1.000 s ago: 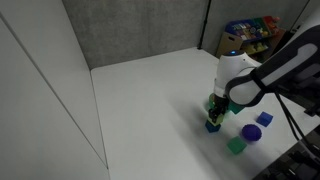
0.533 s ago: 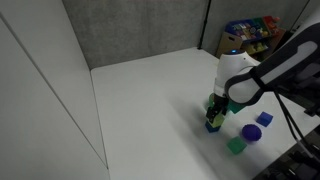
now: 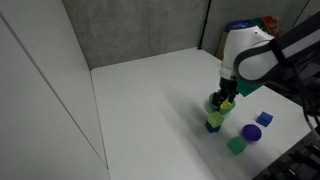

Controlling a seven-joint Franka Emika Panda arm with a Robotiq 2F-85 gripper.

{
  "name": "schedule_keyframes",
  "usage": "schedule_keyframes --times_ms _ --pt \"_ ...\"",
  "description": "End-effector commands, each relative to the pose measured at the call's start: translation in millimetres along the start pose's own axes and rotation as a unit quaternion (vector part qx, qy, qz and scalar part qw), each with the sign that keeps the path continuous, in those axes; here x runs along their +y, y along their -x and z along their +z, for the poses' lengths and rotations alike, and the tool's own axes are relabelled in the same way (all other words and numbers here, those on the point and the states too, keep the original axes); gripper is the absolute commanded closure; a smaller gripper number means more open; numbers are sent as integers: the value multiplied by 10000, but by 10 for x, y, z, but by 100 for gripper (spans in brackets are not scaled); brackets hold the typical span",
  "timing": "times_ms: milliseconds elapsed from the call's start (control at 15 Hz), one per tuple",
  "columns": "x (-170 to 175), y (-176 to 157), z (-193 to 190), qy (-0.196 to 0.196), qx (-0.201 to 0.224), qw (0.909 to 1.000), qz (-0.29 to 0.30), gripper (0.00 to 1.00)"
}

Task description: Remove the light green block from the green bowl and place it on top of the navy blue block

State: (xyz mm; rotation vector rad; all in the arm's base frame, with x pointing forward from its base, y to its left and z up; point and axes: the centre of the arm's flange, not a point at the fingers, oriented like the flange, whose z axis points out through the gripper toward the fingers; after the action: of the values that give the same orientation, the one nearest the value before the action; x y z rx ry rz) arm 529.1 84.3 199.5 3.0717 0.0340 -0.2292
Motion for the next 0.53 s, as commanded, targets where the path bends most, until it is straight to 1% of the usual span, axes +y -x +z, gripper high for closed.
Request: schedule_keyframes --times_ms 0,267,467 --pt "306 429 -344 62 -80 9999 -63 0" --pt "662 875 -497 -13 -164 9998 -60 0" --pt "921 1203 -696 -49 -148 9999 17 0"
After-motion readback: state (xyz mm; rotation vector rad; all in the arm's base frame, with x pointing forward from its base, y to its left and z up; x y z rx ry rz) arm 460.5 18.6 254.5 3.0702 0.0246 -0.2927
